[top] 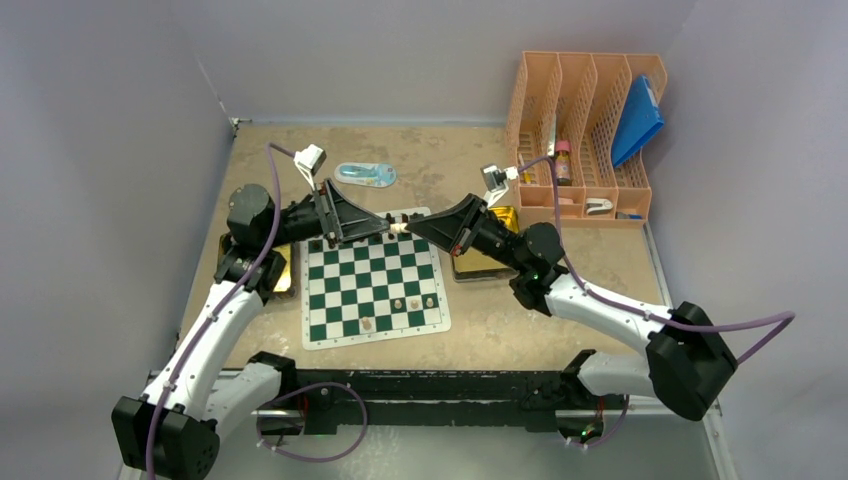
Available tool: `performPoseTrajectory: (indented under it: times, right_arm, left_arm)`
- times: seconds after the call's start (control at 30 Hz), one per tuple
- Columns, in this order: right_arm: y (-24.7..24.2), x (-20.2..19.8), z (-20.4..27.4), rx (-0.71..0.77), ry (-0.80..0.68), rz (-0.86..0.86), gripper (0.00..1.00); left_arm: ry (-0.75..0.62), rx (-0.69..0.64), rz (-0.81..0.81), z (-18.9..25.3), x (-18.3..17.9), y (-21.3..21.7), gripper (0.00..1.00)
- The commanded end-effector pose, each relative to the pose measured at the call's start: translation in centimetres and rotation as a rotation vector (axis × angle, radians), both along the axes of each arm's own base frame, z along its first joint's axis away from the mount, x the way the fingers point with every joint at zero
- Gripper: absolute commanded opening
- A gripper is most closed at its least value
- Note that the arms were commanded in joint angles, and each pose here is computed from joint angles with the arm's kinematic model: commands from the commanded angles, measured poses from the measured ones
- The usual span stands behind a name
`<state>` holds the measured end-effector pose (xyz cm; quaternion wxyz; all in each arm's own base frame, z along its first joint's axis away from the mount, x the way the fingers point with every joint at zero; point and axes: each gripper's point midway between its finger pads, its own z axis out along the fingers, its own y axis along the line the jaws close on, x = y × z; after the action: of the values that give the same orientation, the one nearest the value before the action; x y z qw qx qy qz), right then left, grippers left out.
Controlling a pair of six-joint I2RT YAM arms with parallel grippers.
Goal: Set up the chess pieces on the board
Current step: Pick up the chess piece from the storage box.
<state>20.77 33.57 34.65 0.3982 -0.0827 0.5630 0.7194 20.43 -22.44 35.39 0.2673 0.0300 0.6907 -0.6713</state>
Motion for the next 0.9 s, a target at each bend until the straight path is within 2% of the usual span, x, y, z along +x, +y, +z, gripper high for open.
performPoseTrajectory:
  times: [0.0,0.17,0.33,0.47,0.6,0.7,0.87]
  right_arm:
    - [-0.9,-0.9,3.0,0.089,-0.071,0.004,0.00]
    - [-1.0,-0.7,2.6,0.087,-0.059,-0.006,0.00]
    - [-0.9,-0.6,2.5,0.085,-0.055,-0.008,0.00]
    - [-0.9,-0.5,2.7,0.086,-0.057,-0.009,0.00]
    - [-0.7,-0.4,2.7,0.084,-0.057,-0.006,0.00]
    - [-0.7,-0.4,2.4,0.083,-0.053,-0.006,0.00]
    - [-0.4,1.1,0.9,-0.007,-0.033,-0.078,0.00]
  left_arm:
    - [-0.035,-0.016,-0.006,0.5,-0.2,-0.1,0.28]
    - [-0.028,-0.018,-0.014,0.5,-0.5,-0.1,0.17]
    - [-0.019,-0.013,-0.012,0.5,-0.4,-0.1,0.28]
    - [-0.023,-0.020,-0.024,0.7,-0.4,-0.1,0.27]
    - [-0.027,-0.023,-0.032,0.8,-0.5,-0.2,0.17]
    - [-0.026,-0.011,-0.031,0.4,-0.5,-0.2,0.01]
    - [-0.019,0.072,0.039,-0.7,0.5,0.2,0.00]
